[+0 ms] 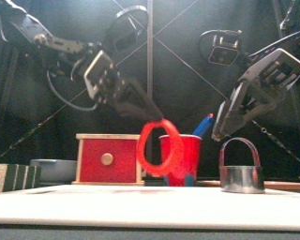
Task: Get the cutter from the drawer then cut the dough then place the extra dough in the bowl
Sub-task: Place the extra dough in the bowl
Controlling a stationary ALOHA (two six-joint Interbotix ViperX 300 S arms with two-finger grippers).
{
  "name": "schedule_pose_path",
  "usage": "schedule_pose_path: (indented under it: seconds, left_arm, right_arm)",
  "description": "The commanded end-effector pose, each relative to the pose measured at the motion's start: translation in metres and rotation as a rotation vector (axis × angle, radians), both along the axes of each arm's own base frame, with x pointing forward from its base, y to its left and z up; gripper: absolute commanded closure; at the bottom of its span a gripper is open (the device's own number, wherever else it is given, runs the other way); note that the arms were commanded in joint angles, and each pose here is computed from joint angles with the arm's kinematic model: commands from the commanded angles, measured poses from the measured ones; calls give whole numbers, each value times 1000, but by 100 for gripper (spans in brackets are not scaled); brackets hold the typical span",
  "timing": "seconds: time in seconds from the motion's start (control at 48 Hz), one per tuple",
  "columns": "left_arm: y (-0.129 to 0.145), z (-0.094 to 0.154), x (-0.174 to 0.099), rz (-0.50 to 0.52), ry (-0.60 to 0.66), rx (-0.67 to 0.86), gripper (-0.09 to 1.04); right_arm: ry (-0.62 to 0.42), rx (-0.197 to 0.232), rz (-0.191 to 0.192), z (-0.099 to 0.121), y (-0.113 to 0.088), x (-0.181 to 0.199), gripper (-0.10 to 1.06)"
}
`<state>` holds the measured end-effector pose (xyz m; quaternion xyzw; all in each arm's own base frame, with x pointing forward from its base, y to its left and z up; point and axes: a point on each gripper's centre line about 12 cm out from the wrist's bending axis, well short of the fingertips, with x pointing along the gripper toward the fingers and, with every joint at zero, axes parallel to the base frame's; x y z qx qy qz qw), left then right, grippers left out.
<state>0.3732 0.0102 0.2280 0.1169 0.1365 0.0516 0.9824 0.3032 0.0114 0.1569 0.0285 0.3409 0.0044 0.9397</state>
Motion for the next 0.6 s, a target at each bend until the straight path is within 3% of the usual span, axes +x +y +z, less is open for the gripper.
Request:
schedule_pose_path:
  seconds: [0.021, 0.188, 0.312, 0.604]
  left_arm:
    - [28, 61, -24, 61, -181, 82, 37]
    - [58, 93, -64, 160, -269, 153, 37]
    - [73, 93, -99, 229, -285, 179, 37]
    - [88, 31, -171, 399, -211, 90, 37]
  right_arm:
    - [-43, -8, -6, 11, -4, 6, 20]
    - [-54, -18, -5, 12, -6, 7, 20]
    - [-60, -22, -2, 13, -6, 8, 21]
    - [-71, -34, 0, 15, -9, 10, 21]
